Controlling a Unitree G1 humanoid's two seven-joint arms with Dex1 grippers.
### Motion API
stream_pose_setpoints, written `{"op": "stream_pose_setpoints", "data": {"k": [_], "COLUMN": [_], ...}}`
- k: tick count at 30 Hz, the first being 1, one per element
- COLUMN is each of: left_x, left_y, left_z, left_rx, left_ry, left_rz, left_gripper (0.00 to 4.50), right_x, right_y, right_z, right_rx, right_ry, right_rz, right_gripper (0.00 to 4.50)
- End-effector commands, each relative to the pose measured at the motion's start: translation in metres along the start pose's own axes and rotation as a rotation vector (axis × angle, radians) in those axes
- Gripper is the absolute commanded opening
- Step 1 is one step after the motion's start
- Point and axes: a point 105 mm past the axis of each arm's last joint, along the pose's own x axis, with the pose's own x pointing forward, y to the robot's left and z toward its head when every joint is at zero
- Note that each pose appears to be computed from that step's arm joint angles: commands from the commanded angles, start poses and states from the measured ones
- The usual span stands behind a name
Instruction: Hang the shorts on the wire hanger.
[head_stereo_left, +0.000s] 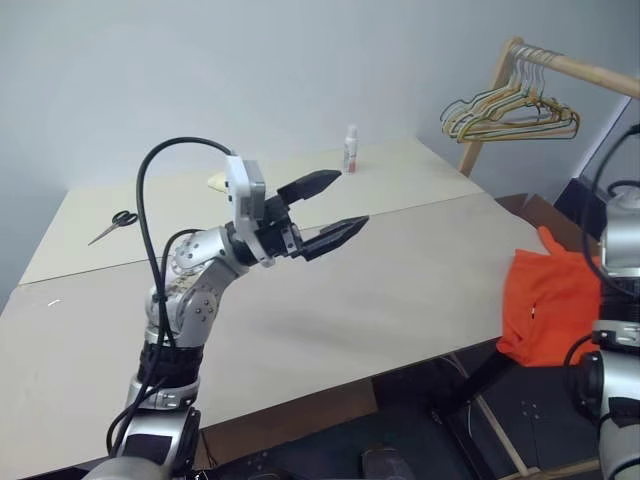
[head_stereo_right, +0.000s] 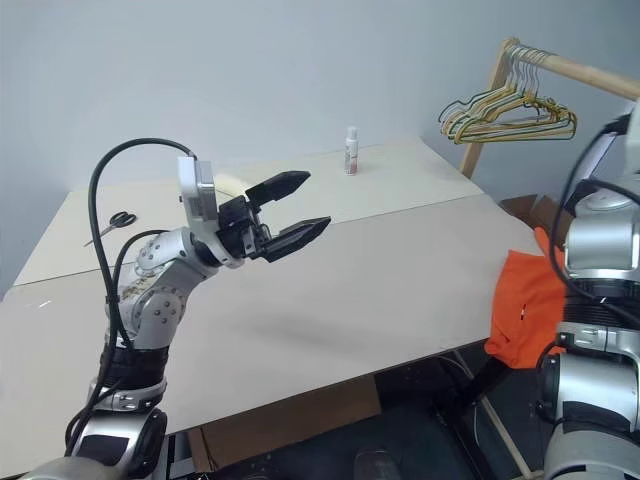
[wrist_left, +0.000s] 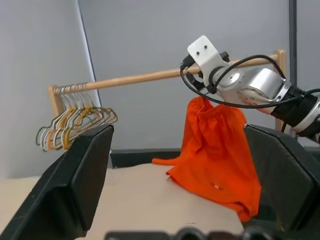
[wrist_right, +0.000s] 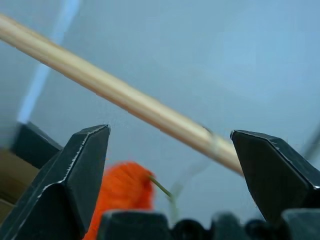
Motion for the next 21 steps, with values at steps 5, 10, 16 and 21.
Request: {"op": "stream_pose_setpoints", "data": {"k": [5, 10, 16, 21], "left_x": [-0.043, -0.082, -0.103, -0.103], "left_y": [0.027, 0.038, 0.029, 0.023], "left_z": [-0.005, -0.024, -0.032, -0.034], "left_rx": [0.123, 0.148, 0.132, 0.146], "left_ry": [0.16, 0.35, 0.431, 0.459], "left_rz": [0.15, 0.296, 0.388, 0.384], "left_gripper": [4.5, 4.5, 4.5, 4.5], "right_x": [-0.038, -0.103, -0.17, -0.19], "right_y": [0.062, 0.115, 0.146, 0.151], "right_z": [0.064, 0.079, 0.055, 0.025], "right_rx": [0.246, 0.222, 0.103, 0.032], "right_ry": [-0.274, -0.384, -0.397, -0.329], "right_rz": [0.521, 1.001, 1.425, 1.538], "right_gripper": [4.47, 4.47, 4.47, 4.47]}}
